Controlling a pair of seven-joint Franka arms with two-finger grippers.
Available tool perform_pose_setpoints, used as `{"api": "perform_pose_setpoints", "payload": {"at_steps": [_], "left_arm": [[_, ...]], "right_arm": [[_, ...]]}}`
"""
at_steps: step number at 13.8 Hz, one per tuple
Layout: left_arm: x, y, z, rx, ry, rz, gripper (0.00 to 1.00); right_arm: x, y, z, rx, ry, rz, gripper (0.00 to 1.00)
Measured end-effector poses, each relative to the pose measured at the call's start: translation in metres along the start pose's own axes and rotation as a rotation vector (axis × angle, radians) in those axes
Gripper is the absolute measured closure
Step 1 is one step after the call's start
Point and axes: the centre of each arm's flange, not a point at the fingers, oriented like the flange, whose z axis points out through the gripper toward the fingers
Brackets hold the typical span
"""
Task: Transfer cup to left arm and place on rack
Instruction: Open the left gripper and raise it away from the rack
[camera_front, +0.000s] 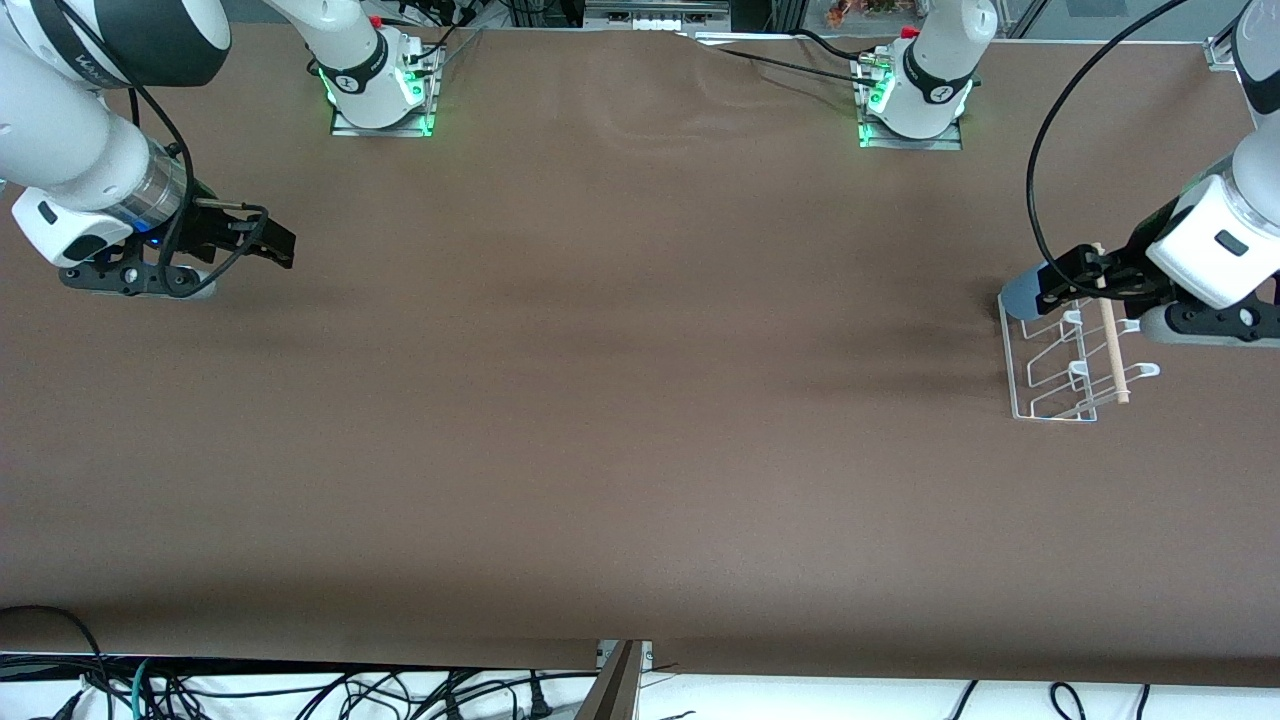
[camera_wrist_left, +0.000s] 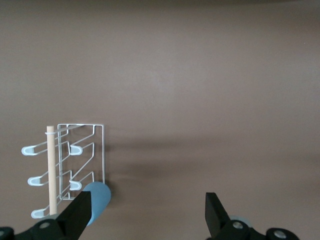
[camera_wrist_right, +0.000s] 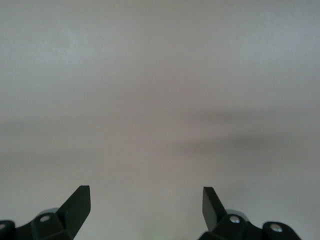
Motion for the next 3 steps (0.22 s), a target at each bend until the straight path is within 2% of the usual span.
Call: {"api": "perform_pose_setpoints", "payload": {"at_steps": [3], "left_arm": [[-0.031,0.007,0.015,0.007,0.014,0.013,0.0]], "right_arm": [[0.0,0.0,0.0,0.0,-0.002,0.0,0.01]]}}
